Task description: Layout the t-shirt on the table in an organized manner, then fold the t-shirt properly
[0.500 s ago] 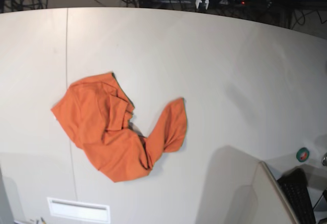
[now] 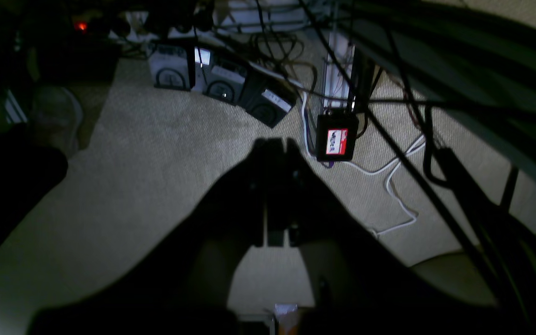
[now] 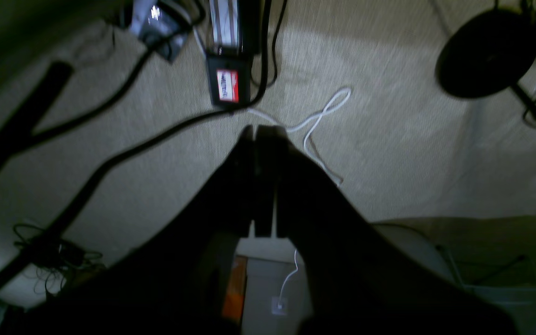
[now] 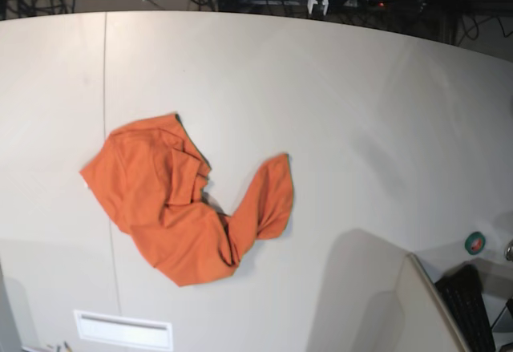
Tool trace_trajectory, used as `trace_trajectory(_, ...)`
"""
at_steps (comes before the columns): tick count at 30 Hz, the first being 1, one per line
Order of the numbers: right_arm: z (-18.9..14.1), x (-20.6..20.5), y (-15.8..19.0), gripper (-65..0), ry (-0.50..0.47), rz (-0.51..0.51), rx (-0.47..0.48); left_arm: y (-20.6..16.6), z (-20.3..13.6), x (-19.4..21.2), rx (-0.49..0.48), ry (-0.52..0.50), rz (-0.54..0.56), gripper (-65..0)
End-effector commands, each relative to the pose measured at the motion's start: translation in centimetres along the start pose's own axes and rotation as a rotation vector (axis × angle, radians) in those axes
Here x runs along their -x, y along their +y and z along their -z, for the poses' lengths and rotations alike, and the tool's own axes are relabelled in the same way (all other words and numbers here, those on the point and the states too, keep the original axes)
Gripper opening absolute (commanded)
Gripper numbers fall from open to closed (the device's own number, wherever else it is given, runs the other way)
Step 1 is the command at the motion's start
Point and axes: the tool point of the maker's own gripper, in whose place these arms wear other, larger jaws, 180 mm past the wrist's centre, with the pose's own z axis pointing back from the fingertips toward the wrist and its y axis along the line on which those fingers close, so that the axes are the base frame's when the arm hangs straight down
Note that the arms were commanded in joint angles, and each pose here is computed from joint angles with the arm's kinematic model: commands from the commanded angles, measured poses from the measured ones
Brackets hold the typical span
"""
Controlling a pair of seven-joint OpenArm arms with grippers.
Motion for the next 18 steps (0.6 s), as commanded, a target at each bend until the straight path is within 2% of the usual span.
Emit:
trace_trajectory(1, -0.1, 0.6, -0.7, -65.0, 0.011, 0.002, 0.007, 0.0, 0.0, 0.2, -0.003, 0.005, -0.001, -62.5)
trace_trajectory(6, -0.1, 1.3, -1.2, -65.0, 0.017, 0.006, 0.014, -0.2, 0.0, 0.3, 0.001, 0.008, 0.007, -36.9)
trace_trajectory(7, -0.1, 1.4, -1.1, -65.0, 0.017, 0.006, 0.014, -0.2, 0.0, 0.7, 0.002, 0.013, 0.007, -36.2)
trace_trajectory(8, -0.1, 1.4, -1.1, -65.0, 0.017, 0.004, 0.014, -0.2, -0.1, 0.8, 0.002, 0.009, 0.007, -38.3)
trace_trajectory(9, -0.1, 1.6, -1.1, -65.0, 0.020, 0.001, 0.014, -0.3, -0.1, 1.0, 0.002, 0.009, 0.007, -43.4)
trace_trajectory(11, -0.1, 1.8, -1.1, -65.0, 0.023, -0.001, 0.014, -0.2, -0.1, 1.1, 0.001, 0.011, 0.003, -60.7)
trace_trajectory(12, -0.1, 1.8, -1.1, -65.0, 0.023, -0.001, 0.014, -0.2, -0.1, 1.2, 0.001, 0.015, 0.001, -65.0)
trace_trajectory(18, -0.1, 1.9, -1.2, -65.0, 0.030, -0.005, 0.015, -0.1, -0.1, 1.7, -0.001, 0.030, 0.015, -65.0)
